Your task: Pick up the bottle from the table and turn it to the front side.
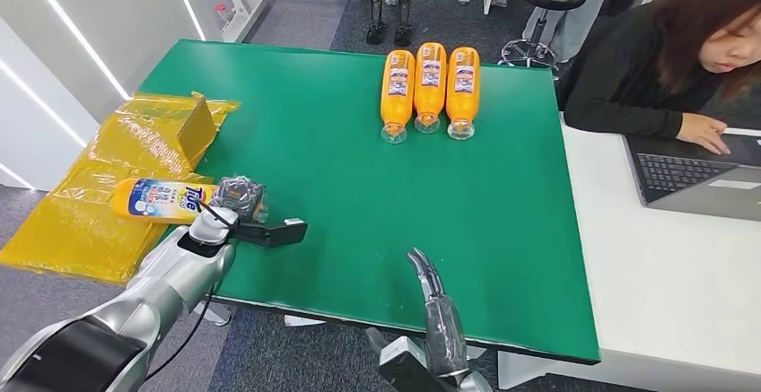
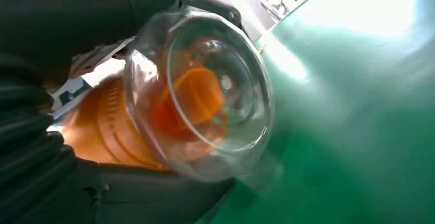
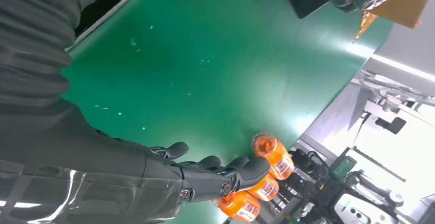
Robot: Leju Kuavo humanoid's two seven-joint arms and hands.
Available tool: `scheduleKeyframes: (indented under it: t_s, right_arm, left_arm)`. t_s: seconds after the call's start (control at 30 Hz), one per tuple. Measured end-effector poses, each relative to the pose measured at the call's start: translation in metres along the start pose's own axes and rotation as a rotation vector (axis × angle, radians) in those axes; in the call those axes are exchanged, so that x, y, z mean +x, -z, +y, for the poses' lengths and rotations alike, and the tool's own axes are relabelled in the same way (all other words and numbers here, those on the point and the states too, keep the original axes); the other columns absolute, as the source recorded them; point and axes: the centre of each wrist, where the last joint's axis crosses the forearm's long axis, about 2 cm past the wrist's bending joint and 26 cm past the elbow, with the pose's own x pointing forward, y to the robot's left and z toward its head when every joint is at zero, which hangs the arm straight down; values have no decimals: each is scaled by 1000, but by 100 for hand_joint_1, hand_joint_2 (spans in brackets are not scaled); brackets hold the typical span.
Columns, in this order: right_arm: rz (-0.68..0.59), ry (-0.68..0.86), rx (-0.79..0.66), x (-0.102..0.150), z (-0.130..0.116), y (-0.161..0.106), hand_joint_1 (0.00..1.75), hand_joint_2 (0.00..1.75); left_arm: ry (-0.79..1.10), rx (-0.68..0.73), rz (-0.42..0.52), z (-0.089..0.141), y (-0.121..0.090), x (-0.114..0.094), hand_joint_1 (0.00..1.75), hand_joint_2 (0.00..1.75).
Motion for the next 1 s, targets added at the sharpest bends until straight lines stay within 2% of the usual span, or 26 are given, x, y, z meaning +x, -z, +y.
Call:
scheduleKeyframes:
  t_s: [0.23, 0.57, 0.67, 0.83, 0.93, 0.97, 1.0]
  right_arm:
    - [7, -9, 3, 0, -1, -2, 0, 175]
    - [11, -8, 6, 0, -1, -2, 0, 175]
    - [22, -11, -4, -1, -1, -2, 0, 175]
    - [56, -29, -53, -3, -1, -5, 0, 175]
    - [62, -32, -62, -3, -1, -5, 0, 175]
    - [69, -35, -70, -4, -2, -6, 0, 175]
    - [83, -39, -84, -4, -3, -9, 0, 175]
  left_arm:
    - [-5, -11, 30, 0, 1, -12, 0, 175]
    - [-31, 31, 11, 1, 1, -15, 0, 175]
    - [-52, 120, -54, 4, 1, -6, 0, 175]
    - [-168, 325, -234, 16, -3, 28, 0, 175]
    - [-191, 358, -267, 17, -4, 33, 0, 175]
    - [-237, 386, -314, 19, -6, 39, 0, 175]
    - [-390, 437, -425, 20, -14, 57, 0, 175]
